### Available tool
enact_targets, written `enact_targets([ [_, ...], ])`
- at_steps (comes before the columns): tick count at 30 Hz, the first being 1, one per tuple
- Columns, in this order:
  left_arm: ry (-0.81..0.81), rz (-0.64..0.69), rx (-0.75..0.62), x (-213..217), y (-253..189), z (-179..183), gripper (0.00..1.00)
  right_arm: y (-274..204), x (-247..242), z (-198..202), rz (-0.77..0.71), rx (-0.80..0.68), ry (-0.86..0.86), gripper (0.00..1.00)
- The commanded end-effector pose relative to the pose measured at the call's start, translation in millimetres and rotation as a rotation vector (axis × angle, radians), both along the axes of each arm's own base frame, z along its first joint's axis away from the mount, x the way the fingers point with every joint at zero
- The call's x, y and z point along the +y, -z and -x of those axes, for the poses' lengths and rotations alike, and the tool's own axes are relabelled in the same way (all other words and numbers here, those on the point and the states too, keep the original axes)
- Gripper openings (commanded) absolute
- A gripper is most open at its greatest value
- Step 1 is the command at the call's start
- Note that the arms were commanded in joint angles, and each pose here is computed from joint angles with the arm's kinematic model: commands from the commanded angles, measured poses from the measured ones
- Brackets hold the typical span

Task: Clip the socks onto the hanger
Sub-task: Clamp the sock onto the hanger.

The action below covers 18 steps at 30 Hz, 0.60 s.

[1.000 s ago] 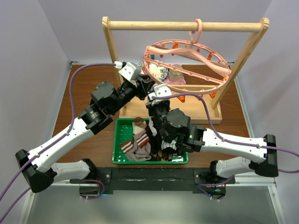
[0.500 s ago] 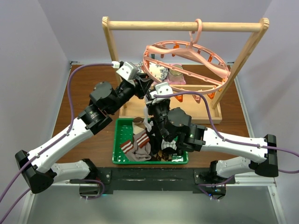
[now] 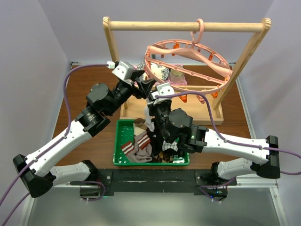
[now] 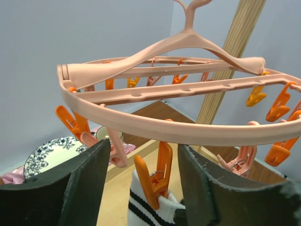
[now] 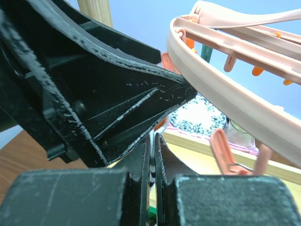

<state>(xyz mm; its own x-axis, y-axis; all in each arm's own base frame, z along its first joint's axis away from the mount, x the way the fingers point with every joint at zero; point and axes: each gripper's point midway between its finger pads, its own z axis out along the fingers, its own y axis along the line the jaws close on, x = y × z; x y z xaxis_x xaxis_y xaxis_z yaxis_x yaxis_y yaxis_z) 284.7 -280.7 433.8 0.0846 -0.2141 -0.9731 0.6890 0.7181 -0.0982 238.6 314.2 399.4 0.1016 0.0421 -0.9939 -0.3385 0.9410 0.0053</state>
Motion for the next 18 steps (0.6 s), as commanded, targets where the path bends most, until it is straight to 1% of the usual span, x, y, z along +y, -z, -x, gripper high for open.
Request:
enact_targets([
  [1, 0.033, 0.048, -0.024, -0.9, -12.4, 8.7, 0.75, -27.6, 5.3, 5.2, -0.11, -0.03, -0.048, 0.0],
  [6, 0.028, 0.065, -0.017, 3.6, -13.5, 8.3, 1.0, -26.9, 4.6, 5.0, -0.109, -0.027, -0.044, 0.0],
  [13, 0.022, 0.081, -0.005, 11.8, -14.5, 8.1, 1.0, -28.4, 5.4, 5.0, -0.104, -0.029, -0.047, 0.0],
  [18, 0.058, 0.066, 0.016, 19.1, -6.1, 21.7, 1.0, -31.1, 1.5, 4.9, -0.111, -0.031, -0.04, 0.0],
])
